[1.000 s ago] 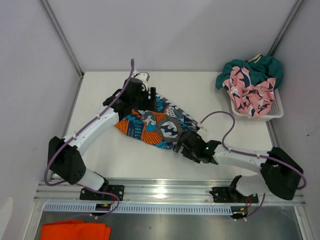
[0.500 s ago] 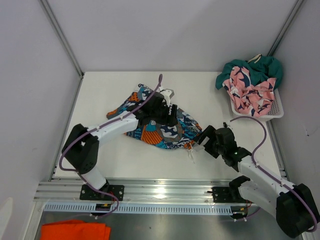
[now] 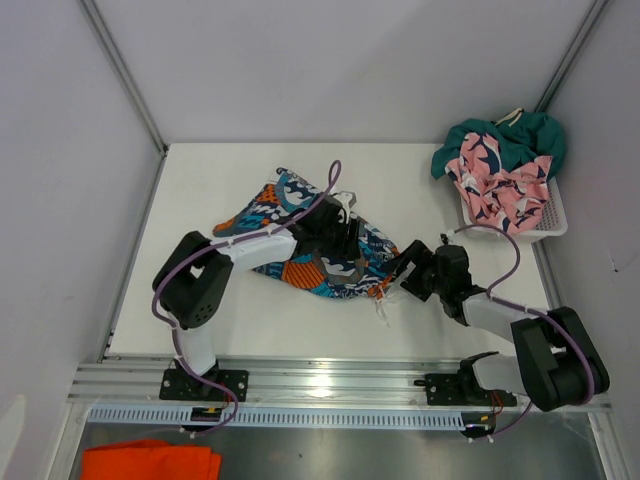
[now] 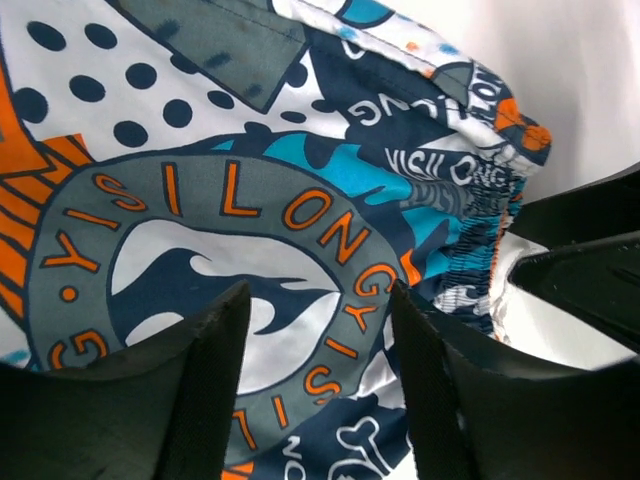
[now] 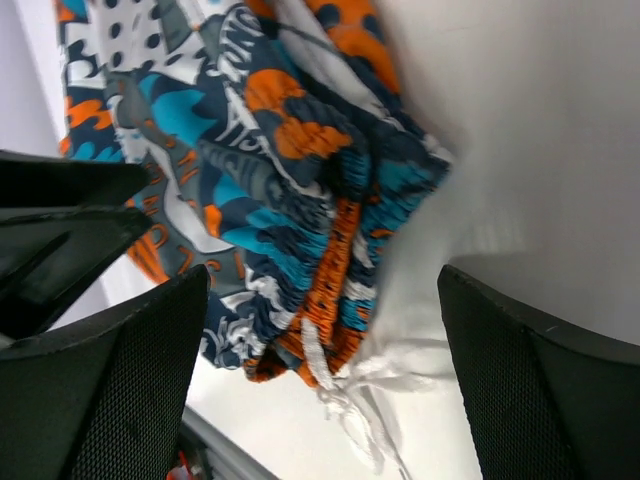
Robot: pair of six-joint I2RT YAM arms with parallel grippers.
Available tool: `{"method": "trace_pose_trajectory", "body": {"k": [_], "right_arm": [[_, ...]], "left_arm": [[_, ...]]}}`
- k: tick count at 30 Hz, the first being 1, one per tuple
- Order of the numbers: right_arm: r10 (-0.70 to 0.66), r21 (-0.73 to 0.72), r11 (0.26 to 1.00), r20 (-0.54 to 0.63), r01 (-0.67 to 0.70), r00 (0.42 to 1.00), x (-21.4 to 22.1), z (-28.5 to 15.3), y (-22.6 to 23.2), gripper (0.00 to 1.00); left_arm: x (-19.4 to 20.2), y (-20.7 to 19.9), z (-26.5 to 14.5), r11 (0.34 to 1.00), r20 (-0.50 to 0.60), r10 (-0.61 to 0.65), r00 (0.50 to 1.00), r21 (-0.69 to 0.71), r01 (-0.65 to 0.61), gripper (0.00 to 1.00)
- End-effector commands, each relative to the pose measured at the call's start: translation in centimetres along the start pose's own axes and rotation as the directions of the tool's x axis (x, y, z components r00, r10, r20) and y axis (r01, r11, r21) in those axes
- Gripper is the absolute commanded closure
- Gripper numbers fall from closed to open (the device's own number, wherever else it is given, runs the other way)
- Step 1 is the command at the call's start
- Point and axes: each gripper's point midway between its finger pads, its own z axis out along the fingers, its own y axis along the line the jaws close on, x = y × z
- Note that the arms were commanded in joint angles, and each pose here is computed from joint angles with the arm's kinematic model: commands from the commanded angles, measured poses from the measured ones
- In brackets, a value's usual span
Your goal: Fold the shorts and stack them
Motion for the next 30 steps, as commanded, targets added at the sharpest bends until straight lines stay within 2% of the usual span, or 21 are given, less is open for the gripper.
{"method": "trace_pose_trajectory", "body": {"k": [1,9,14,20,23,26,30], "right_arm": [[0.001,-0.104,0.995,-0.015,-0.003,1.000,0.3,0.6,1.5,0.04],[0.023,-0.041,0.999,-0.052,-0.026,0.998,2.9,1.6,-0.1,0.03],[0.039,-0.026,0.999,-0.036,-0.040,0.999,2.8,2.0,-0.6,0.03],[0.069,-0.025,0.997,-0.065,-0.071,0.996,2.9,2.5,-0.3,0.03],[0.109,-0.113,0.987,-0.078,-0.118,0.991,2.8,2.6,0.8,0.08],[0.147,-0.142,0.977,-0.095,-0.160,0.985,3.4,2.4,0.9,0.12],[0.166,-0.083,0.982,-0.074,-0.172,0.983,3.8,1.9,-0.5,0.12]], "left_arm": [[-0.5,-0.7,1.0,1.000,0.022,-0.020,1.000,0.021,0.020,0.40],[2.1,-0.3,3.6,0.999,-0.045,-0.042,0.998,0.008,0.043,0.52],[3.6,-0.4,4.6,0.997,-0.085,-0.075,0.994,0.020,0.077,0.54],[4.0,-0.7,5.5,0.999,-0.113,-0.051,0.992,0.001,0.052,0.55],[4.2,-0.9,5.7,0.999,-0.118,-0.038,0.992,-0.010,0.037,0.56],[4.5,-0.6,5.6,0.999,-0.120,-0.036,0.992,-0.017,0.034,0.56],[4.7,-0.5,5.6,0.999,-0.123,-0.029,0.992,-0.024,0.027,0.57]]}}
